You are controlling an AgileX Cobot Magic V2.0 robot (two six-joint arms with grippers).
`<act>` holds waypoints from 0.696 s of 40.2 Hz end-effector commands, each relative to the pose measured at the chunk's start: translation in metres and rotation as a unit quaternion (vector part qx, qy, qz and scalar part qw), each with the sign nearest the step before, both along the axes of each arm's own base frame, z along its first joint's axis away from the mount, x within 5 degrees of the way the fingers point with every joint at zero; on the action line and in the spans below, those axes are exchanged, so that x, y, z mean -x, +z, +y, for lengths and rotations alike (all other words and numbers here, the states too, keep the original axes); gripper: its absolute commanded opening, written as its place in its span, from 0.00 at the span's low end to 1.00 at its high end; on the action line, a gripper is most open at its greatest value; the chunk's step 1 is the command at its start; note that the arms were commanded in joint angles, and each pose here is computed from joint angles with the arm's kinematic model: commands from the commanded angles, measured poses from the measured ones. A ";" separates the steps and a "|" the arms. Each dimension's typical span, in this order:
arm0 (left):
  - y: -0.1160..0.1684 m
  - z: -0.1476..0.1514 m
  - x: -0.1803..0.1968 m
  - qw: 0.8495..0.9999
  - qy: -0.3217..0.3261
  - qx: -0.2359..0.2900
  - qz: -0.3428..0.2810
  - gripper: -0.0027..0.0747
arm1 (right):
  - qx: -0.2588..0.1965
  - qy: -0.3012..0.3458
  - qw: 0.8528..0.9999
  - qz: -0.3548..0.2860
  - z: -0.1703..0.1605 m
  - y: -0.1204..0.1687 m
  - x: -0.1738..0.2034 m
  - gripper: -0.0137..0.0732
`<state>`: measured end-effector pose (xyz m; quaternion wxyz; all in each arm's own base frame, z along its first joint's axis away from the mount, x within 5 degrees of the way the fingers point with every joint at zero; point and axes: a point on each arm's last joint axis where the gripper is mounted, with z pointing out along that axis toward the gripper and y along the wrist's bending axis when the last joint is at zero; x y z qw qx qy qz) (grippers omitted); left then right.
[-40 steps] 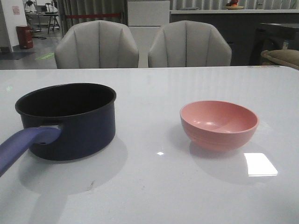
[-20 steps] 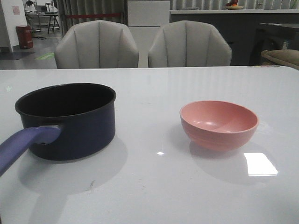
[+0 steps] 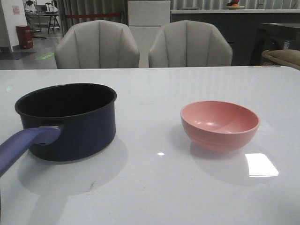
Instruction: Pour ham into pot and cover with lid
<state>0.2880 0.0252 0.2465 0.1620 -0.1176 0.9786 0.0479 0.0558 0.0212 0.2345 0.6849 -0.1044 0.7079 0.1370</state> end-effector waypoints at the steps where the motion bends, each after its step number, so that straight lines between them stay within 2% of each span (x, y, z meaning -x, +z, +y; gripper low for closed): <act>1: 0.013 0.001 -0.016 1.000 -0.003 0.000 -0.017 0.86 | -0.011 -0.009 0.999 -0.044 -0.002 0.016 0.000 0.33; 12: -0.003 0.016 -0.044 0.999 0.019 0.021 0.029 0.86 | -0.011 -0.009 0.999 -0.044 -0.002 0.016 0.000 0.33; 19: -0.005 0.015 -0.054 0.999 0.001 0.036 0.031 0.86 | -0.011 -0.009 0.999 -0.044 -0.002 0.016 0.000 0.33; 28: -0.027 0.020 -0.060 0.997 0.009 0.045 0.070 0.86 | -0.010 -0.009 0.999 -0.044 -0.002 0.016 0.000 0.33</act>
